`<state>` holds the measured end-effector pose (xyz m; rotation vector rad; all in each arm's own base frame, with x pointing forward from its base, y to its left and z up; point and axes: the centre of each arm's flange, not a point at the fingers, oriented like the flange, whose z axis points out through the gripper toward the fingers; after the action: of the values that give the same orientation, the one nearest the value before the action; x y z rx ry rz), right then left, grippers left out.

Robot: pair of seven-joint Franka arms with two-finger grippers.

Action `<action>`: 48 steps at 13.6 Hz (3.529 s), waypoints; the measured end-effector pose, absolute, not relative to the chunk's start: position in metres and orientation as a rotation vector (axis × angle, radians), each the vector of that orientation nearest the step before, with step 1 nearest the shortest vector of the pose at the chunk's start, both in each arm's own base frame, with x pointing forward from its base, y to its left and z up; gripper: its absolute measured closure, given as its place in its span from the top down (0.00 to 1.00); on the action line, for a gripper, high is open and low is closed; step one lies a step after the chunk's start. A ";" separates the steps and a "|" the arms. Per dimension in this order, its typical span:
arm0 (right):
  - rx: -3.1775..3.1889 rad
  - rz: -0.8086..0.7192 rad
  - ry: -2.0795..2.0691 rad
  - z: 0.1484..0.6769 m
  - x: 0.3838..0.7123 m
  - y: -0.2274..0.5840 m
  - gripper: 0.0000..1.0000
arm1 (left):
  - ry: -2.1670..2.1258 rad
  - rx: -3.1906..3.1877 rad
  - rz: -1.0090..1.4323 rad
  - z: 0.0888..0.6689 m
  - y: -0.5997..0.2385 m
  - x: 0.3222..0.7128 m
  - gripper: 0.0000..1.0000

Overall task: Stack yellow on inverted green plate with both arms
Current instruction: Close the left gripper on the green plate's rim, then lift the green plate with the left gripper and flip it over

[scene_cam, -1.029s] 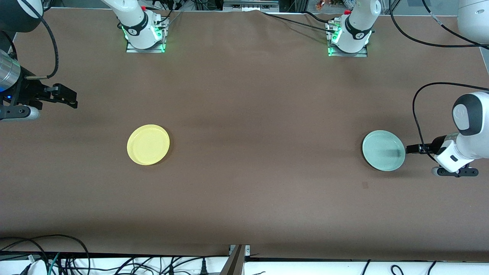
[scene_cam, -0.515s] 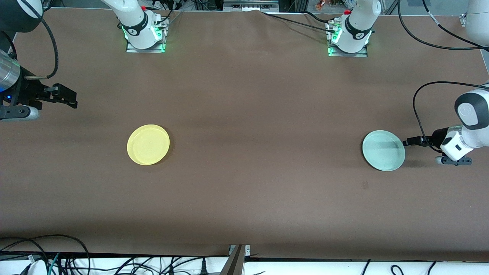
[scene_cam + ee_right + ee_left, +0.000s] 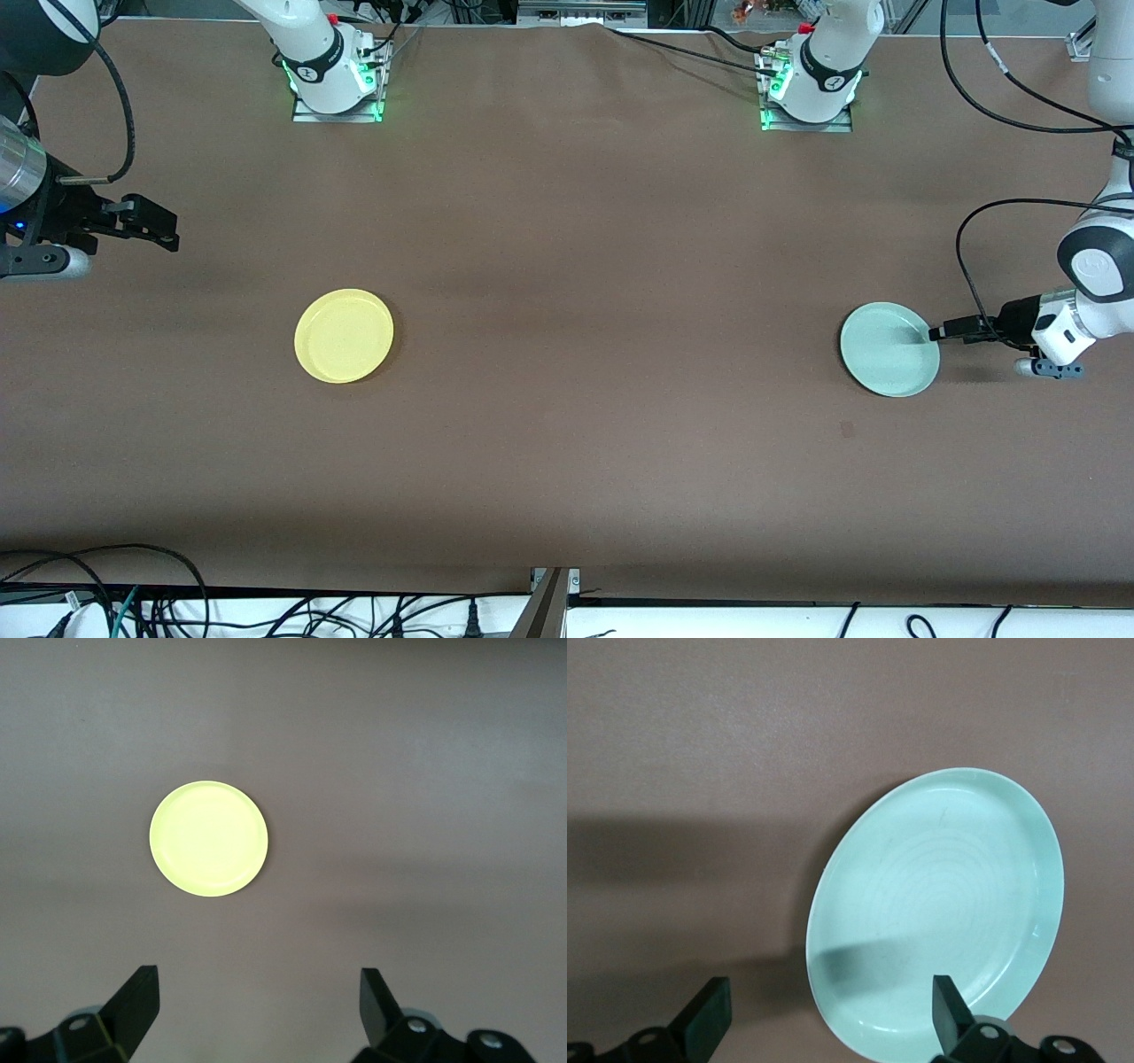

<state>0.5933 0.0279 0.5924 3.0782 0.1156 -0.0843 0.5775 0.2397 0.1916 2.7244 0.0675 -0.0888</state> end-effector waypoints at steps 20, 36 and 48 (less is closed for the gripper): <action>3.078 -0.087 0.116 0.592 0.593 0.028 1.00 | 0.155 2.651 -0.009 0.172 0.252 0.572 0.31; 3.077 -0.098 0.116 0.589 0.594 0.028 1.00 | 0.141 2.643 0.031 0.186 0.255 0.587 0.02; 3.076 -0.107 0.115 0.586 0.596 0.028 1.00 | -0.328 3.088 -0.029 0.376 0.004 0.675 0.02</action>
<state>0.5956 0.0278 0.5857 3.0763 0.1150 -0.1068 0.6750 0.0036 0.3762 3.0880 -0.3282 -0.0288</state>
